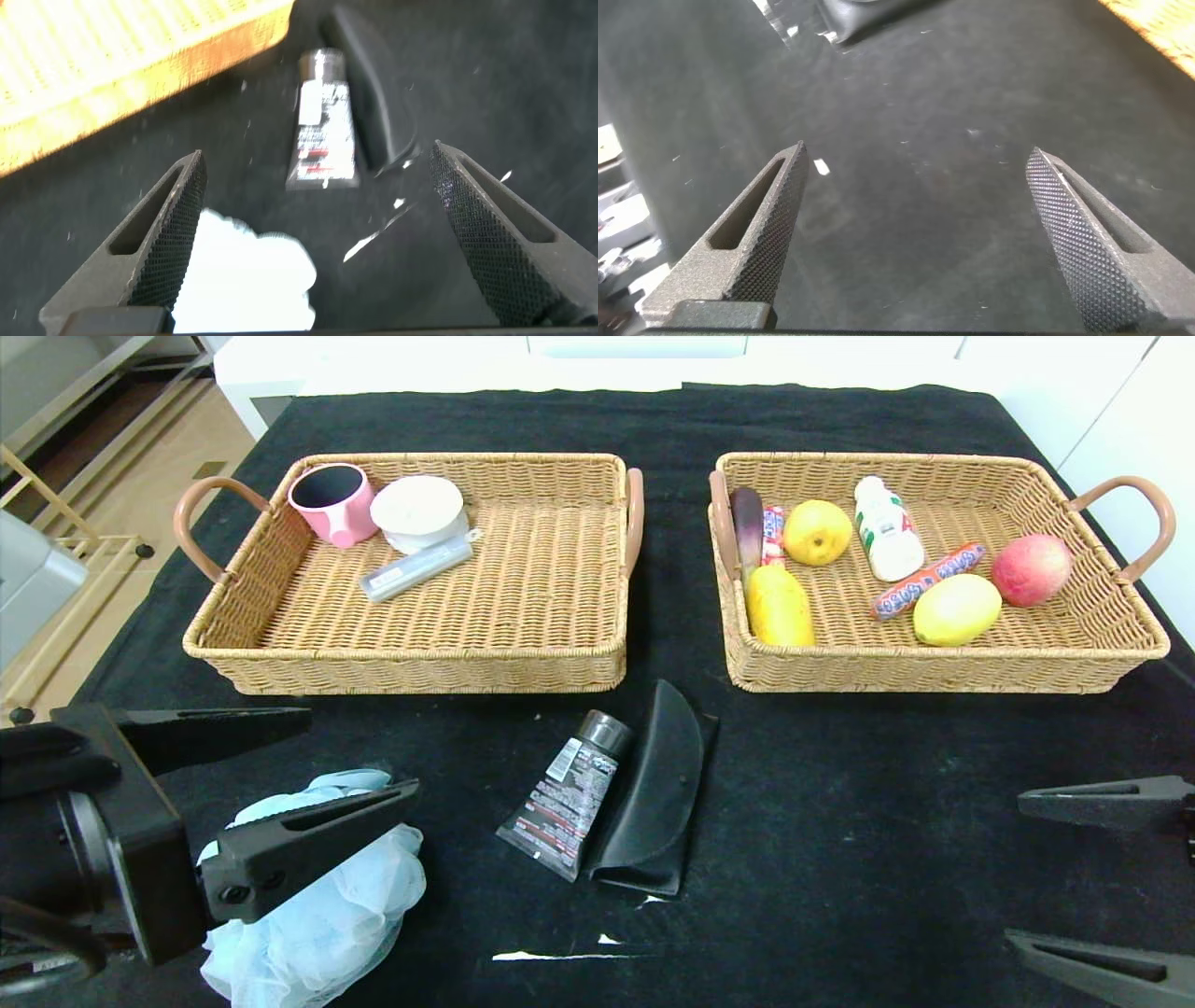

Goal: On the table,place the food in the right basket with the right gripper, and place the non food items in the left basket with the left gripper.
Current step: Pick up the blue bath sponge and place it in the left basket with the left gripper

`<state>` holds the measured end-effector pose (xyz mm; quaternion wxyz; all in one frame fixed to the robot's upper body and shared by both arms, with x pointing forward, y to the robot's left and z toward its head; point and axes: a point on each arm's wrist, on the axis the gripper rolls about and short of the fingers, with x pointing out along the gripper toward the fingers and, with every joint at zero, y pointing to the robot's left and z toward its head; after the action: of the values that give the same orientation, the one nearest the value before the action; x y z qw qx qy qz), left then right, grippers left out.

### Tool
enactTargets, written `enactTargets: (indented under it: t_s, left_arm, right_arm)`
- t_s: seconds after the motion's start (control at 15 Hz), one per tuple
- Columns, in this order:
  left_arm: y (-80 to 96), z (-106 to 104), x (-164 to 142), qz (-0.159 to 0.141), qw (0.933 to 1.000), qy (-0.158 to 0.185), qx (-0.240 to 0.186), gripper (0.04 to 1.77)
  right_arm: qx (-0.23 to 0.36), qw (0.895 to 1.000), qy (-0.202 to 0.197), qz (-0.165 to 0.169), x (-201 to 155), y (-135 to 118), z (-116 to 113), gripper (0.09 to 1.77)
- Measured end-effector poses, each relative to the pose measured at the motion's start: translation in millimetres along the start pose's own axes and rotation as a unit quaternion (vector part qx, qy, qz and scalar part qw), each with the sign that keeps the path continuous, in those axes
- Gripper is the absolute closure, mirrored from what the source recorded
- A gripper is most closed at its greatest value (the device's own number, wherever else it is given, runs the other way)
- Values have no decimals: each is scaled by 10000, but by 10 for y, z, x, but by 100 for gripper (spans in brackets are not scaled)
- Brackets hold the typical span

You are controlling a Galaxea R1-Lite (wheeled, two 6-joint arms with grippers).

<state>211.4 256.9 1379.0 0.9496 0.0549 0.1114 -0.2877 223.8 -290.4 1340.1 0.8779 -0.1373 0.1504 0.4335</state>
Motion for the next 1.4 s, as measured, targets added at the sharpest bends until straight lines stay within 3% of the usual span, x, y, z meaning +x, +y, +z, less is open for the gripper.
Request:
enactTargets:
  t_s: [0.27, 0.6, 0.87, 1.4]
  left_arm:
    - [18, -20, -43, 163, 9995, 288, 13, 9]
    - [61, 46, -144, 572, 9923, 1097, 69, 9]
    - [121, 68, -238, 973, 9757, 1963, 36, 9]
    - [223, -10, 93, 1477, 9524, 2662, -170, 9]
  right_arm:
    - [133, 9999, -18, 8, -28, -11, -91, 16]
    - [172, 9998, 7, -45, -34, -20, -109, 16]
    - [174, 9998, 15, -45, -33, -19, -119, 16]
    - [156, 9999, 39, 27, -23, 2, -146, 15]
